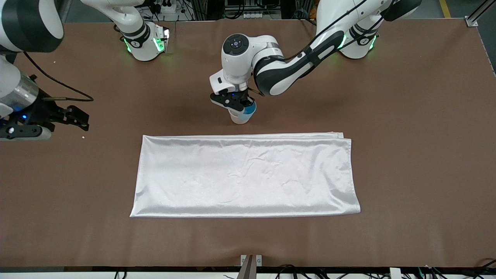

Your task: Place blue cup into white mug on table

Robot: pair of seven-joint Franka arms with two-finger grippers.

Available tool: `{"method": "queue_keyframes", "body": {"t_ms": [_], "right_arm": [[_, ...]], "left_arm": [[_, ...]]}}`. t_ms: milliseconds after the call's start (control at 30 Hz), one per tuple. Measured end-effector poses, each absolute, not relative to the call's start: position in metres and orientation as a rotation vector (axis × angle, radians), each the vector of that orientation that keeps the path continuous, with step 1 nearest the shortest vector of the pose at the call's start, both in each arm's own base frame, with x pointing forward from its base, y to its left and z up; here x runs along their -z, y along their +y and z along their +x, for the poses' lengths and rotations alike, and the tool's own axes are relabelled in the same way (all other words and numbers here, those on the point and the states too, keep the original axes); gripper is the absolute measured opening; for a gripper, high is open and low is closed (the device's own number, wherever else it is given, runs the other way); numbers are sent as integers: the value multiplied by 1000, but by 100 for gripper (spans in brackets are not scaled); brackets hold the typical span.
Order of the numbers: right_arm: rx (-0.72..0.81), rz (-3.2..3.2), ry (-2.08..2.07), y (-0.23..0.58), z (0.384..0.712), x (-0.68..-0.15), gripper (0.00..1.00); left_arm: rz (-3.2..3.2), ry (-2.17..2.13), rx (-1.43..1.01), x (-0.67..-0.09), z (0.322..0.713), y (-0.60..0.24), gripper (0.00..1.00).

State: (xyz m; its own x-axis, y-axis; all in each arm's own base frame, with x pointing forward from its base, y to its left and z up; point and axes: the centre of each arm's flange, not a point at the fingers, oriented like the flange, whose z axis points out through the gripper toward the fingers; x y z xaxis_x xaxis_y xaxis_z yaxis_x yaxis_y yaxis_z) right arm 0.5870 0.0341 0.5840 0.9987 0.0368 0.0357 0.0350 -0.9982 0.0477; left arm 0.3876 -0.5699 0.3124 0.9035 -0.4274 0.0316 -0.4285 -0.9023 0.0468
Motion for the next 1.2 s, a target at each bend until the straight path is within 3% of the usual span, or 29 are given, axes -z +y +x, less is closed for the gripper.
{"method": "queue_keyframes", "body": {"t_ms": [1200], "right_arm": [[-62, 3114, 159, 31, 571, -605, 100]], "left_arm": [[2990, -652, -3, -315, 372, -583, 4]]}}
